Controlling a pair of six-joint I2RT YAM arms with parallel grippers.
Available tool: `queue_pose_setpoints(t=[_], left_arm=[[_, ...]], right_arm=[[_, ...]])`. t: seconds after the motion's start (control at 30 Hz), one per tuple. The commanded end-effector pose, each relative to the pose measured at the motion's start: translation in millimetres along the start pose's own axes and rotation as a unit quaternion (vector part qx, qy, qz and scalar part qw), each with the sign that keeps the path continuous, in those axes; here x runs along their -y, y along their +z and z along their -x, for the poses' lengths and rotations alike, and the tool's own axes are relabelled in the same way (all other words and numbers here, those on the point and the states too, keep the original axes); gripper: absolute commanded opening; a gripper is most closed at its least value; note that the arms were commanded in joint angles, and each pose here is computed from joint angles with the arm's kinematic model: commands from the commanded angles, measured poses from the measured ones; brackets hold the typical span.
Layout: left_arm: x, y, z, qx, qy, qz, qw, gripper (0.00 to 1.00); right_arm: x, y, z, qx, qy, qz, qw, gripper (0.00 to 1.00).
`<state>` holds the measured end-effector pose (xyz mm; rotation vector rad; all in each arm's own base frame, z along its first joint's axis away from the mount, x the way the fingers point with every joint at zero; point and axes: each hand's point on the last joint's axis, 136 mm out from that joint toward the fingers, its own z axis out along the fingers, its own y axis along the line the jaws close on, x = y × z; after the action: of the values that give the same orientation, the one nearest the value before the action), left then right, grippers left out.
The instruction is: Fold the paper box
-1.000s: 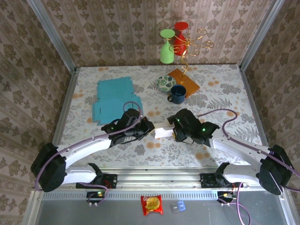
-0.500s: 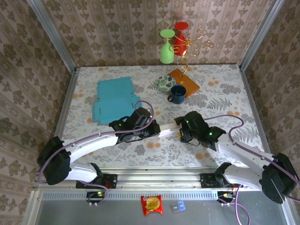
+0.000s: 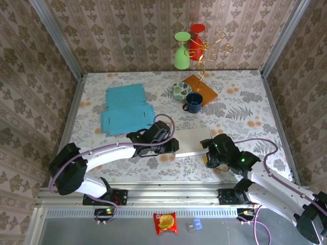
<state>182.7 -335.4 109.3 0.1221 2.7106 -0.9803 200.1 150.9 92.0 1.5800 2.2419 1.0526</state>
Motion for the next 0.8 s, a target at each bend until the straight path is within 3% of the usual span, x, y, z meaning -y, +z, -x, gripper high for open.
queue_pose_setpoints(t=[0.0,0.13,0.43,0.77], left_arm=[[-9.1,-4.0,0.0,-0.009,-0.064,-0.001,0.998,0.39],[-16.4,6.5,0.8,-0.033,-0.121,0.001,0.992,0.44],[-26.5,46.6,7.3,-0.052,-0.141,0.019,0.988,0.42],[3.4,89.8,23.4,-0.052,-0.119,-0.01,0.991,0.2]], right_arm=[[7.4,-7.6,1.5,-0.002,-0.014,-0.021,1.0,0.67],[5.0,-16.7,1.6,-0.008,-0.083,-0.046,0.995,0.66],[-21.4,-31.3,-5.8,-0.037,-0.192,-0.056,0.979,0.66],[-31.8,-45.7,2.2,-0.038,-0.196,-0.032,0.979,0.62]])
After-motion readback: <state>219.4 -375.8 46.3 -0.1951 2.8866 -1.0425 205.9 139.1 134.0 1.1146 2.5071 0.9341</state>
